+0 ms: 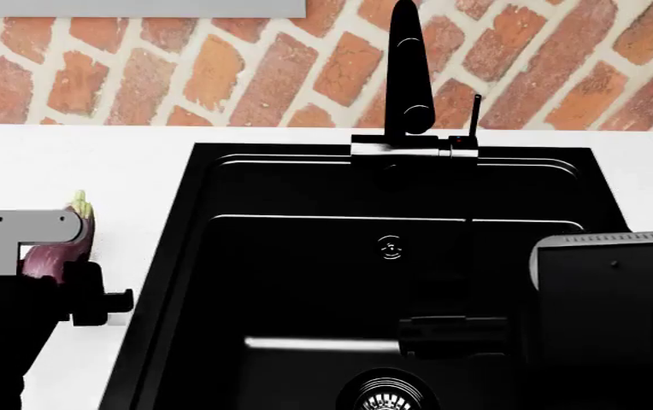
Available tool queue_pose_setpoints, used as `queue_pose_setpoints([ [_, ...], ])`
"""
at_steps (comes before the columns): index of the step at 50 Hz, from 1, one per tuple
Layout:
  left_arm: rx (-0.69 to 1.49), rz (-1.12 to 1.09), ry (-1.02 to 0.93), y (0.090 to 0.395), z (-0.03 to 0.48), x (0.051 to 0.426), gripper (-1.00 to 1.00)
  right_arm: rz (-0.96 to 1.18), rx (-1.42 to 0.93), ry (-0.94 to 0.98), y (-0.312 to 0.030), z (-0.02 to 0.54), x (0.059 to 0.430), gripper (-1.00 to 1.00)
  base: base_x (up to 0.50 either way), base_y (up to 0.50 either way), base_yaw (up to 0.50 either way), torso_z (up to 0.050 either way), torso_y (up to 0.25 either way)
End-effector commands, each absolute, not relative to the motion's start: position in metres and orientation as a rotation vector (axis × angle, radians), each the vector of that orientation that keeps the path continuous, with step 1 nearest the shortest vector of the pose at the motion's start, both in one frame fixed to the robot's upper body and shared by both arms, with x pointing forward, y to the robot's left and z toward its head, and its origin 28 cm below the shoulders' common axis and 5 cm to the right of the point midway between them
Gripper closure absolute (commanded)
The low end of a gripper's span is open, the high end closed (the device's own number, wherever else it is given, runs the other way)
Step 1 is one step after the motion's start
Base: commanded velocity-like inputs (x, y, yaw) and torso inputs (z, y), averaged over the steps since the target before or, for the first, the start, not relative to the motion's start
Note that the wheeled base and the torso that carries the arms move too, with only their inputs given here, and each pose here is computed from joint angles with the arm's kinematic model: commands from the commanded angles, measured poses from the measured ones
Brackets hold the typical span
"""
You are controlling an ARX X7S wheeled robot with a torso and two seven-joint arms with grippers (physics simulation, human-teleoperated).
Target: There is a mixed pile of frozen fruits and vegetables on the counter. Locate all the frozen vegetables and place the items in a bowl on the counter. Take all the frozen fruits and defrost them in a running sink.
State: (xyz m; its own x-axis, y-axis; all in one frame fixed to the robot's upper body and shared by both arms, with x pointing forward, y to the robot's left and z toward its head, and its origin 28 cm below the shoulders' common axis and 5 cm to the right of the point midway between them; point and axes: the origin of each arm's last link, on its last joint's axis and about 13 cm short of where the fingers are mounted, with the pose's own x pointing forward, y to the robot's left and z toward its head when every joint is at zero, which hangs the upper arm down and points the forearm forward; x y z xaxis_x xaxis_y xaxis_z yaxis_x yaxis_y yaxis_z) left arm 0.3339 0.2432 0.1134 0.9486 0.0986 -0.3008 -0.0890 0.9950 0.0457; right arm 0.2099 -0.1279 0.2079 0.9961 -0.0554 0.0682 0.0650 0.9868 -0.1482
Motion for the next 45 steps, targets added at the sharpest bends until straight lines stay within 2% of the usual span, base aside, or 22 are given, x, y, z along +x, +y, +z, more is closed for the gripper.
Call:
queue_pose_setpoints([
  [1,0.019,0.093,0.268,0.242,0.119,0.336,1.00,-0.060,-0.153,-0.055,-0.128,0.206,0.211,-1.00,0.00,0.00,0.00,0.000,0.000],
  [12,0.036,0.076,0.131,0.233,0.160,0.316,1.00,-0.059,-0.152,-0.046,-0.127,0.205,0.212,-1.00,0.00,0.00,0.00,0.000,0.001],
  [20,0.047,0.042,0.053,0.224,0.185,0.279,1.00,-0.067,-0.151,-0.048,-0.128,0.205,0.212,-1.00,0.00,0.00,0.00,0.000,0.000],
  [28,0.041,0.007,0.008,0.215,0.194,0.247,1.00,-0.072,-0.154,-0.071,-0.127,0.208,0.211,-1.00,0.00,0.00,0.00,0.000,0.000],
  [31,-0.068,-0.017,0.003,0.215,0.190,0.238,1.00,-0.073,-0.151,-0.094,-0.125,0.211,0.210,-1.00,0.00,0.00,0.00,0.000,0.000],
  [32,-0.045,-0.006,0.011,0.215,0.186,0.234,1.00,-0.073,-0.157,-0.097,-0.125,0.212,0.209,-1.00,0.00,0.00,0.00,0.000,0.000],
  [33,0.006,-0.002,0.021,0.215,0.184,0.233,1.00,-0.071,-0.159,-0.098,-0.125,0.212,0.209,-1.00,0.00,0.00,0.00,0.000,0.000],
  [45,-0.024,-0.029,0.012,0.214,0.190,0.231,1.00,-0.075,-0.157,-0.120,-0.124,0.215,0.208,-1.00,0.00,0.00,0.00,0.000,0.001],
])
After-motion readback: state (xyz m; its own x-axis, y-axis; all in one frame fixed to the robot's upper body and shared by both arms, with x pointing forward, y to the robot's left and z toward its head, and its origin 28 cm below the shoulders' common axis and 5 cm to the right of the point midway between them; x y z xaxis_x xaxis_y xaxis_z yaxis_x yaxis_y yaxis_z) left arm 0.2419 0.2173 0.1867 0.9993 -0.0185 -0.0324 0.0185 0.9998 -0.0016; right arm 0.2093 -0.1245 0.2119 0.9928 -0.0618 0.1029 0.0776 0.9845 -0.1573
